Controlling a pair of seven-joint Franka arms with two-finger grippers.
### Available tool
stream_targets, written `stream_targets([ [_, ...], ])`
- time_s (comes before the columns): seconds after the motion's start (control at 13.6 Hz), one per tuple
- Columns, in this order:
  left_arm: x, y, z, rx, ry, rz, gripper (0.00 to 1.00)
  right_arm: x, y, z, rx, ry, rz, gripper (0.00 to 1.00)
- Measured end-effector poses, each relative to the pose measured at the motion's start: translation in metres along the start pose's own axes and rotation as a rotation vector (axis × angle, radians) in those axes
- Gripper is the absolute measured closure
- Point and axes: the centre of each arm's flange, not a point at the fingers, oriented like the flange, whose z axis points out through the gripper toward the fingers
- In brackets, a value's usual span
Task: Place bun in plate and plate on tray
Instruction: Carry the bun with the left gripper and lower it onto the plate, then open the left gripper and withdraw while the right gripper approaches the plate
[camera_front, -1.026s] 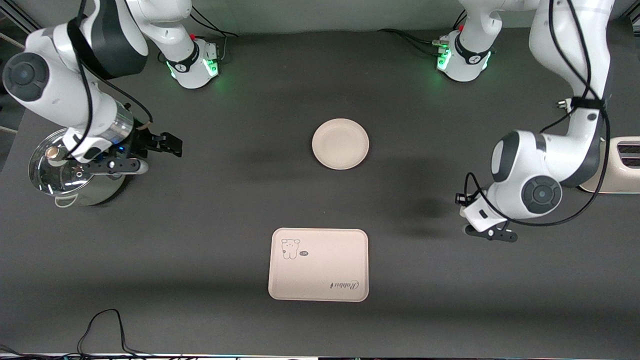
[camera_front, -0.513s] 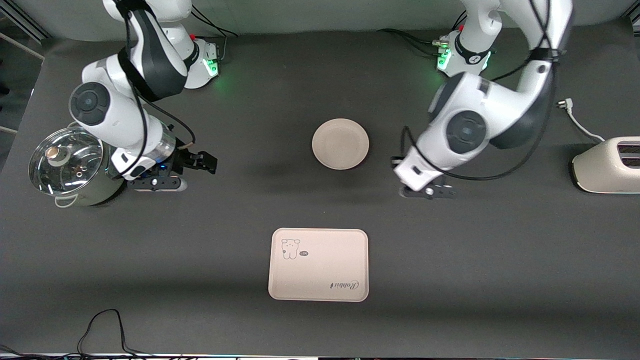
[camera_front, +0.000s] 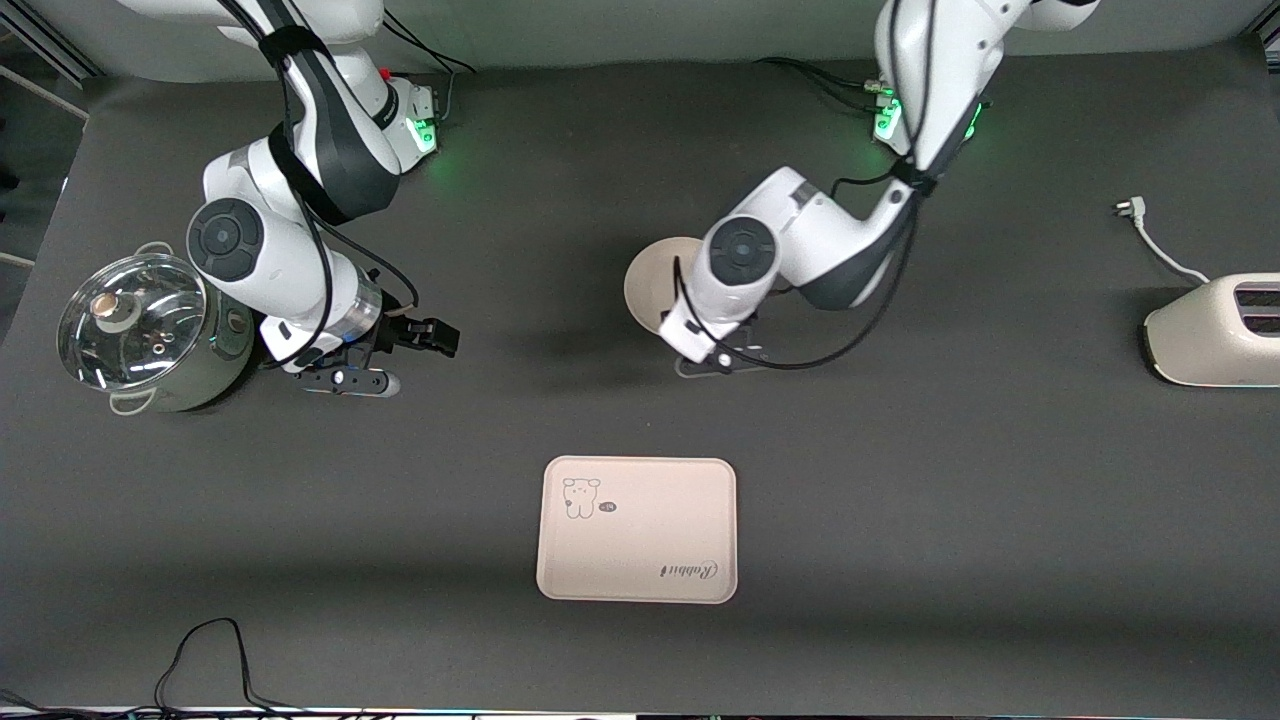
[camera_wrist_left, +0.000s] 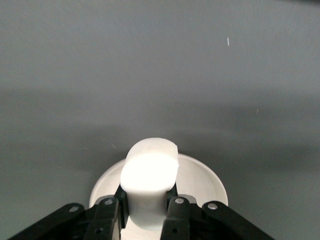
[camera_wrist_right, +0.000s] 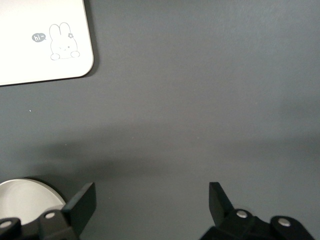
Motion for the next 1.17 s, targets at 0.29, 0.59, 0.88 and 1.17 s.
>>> stream_targets([
  [0.29,-0.060,0.019,0.058,0.023,-0.001,0.038,0.67,0.005,-0.001,0.012,0.010,-0.007,0.011,0.00],
  [0.59,-0.082,0.010,0.088,0.049,-0.017,0.042,0.66,0.008,-0.003,0.009,0.023,0.016,0.012,0.00],
  [0.88,-0.084,0.011,0.090,0.051,-0.016,0.018,0.46,0.009,-0.005,0.007,0.026,0.020,0.009,0.00],
  [1.17,-0.076,0.009,0.077,0.036,0.005,-0.006,0.03,0.005,-0.027,0.018,0.053,0.044,-0.005,0.00],
])
